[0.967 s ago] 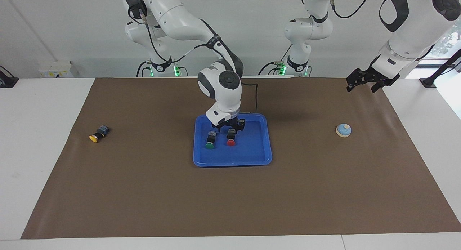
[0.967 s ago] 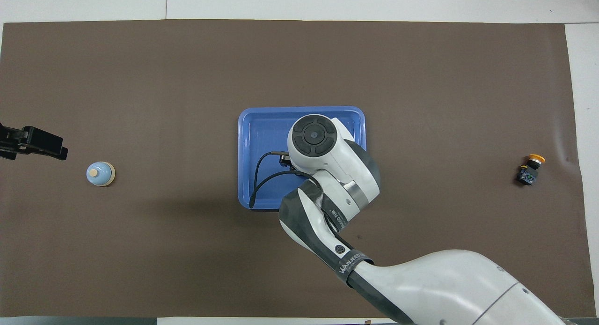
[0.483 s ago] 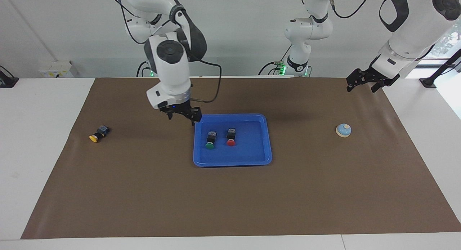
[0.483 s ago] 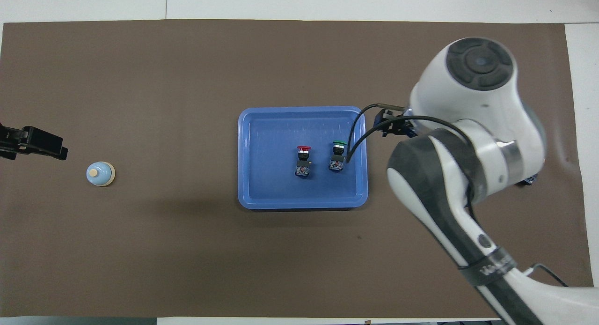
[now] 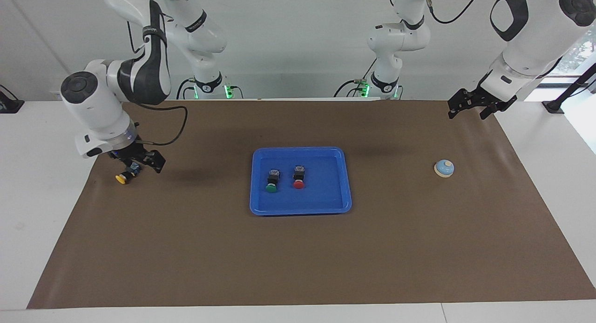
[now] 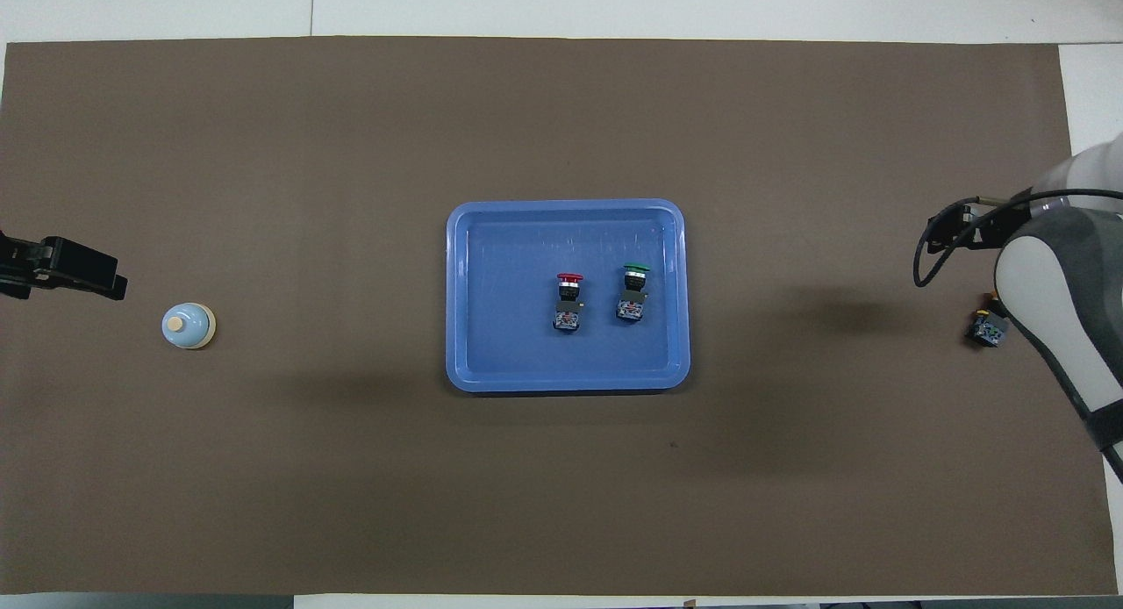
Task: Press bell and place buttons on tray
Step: 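Move the right gripper to the yellow button and grasp it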
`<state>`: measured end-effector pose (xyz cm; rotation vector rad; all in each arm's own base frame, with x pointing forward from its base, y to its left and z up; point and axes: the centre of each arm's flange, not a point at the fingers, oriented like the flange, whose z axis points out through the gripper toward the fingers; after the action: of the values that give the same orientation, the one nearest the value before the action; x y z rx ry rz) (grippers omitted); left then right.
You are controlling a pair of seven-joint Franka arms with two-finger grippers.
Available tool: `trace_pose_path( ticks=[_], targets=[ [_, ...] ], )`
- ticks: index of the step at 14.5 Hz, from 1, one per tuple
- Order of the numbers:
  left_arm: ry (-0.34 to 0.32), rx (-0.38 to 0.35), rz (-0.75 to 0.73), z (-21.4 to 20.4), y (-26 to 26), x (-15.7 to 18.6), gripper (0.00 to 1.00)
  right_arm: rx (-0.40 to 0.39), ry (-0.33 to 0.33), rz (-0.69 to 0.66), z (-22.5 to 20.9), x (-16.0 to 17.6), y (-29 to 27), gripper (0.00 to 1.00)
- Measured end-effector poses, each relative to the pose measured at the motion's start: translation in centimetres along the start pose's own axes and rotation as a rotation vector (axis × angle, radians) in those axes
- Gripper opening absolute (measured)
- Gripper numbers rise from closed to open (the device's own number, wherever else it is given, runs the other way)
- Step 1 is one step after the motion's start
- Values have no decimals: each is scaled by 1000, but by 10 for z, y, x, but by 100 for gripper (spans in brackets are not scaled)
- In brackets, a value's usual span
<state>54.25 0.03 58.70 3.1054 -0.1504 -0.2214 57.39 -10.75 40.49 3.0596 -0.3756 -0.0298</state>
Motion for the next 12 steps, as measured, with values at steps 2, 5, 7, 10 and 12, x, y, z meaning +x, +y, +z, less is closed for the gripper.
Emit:
trace_pose_path(
  ticks=[2,5,7,10,12],
  targets=[
    [0,0,0,0,0,0,100,6,39,43,27,-10,28,100],
    [0,0,0,0,0,0,100,14,82,99,57,-24,52,100],
    [0,0,0,0,0,0,100,16,85,133,70,-31,66,100],
    [0,0,0,0,0,0,100,19,78,199,83,-40,80,100],
    [0,0,0,0,0,0,100,23,73,237,96,-47,83,100]
  ],
)
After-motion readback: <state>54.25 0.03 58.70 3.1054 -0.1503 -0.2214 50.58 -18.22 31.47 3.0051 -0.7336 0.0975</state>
